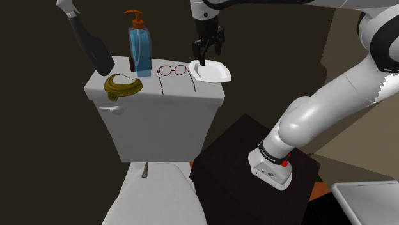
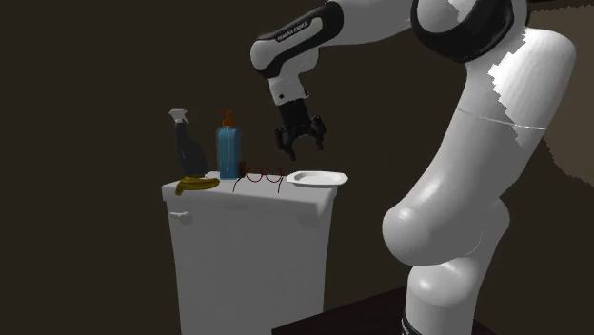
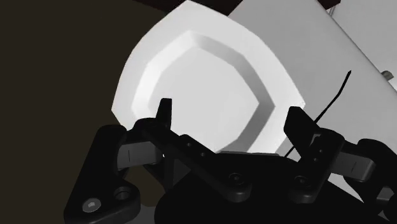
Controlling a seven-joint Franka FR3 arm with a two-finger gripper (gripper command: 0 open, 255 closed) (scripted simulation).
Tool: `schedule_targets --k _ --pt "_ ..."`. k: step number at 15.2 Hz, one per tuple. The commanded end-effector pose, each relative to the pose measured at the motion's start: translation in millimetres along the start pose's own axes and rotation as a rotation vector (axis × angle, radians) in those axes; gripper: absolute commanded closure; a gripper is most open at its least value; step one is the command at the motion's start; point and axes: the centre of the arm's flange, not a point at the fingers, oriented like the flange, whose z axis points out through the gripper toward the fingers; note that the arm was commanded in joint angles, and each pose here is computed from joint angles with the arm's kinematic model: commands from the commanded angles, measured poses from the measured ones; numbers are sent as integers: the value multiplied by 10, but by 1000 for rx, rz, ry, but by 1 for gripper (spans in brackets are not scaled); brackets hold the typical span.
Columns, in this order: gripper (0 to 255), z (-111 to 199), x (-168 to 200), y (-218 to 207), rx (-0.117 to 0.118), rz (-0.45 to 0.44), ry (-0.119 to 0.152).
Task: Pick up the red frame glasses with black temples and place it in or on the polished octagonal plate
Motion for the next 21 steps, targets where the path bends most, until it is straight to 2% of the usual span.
schedule_targets --k 1,7,8,15,21 --pt "0 -52 207 -285 -50 -7 -7" --pt "0 -41 788 -1087 -202 -30 -29" --pt "0 -36 823 -1137 -212 -32 -30" --pt "0 355 812 -1053 -212 -32 -30" --pt "0 355 812 -1053 -212 -32 -30"
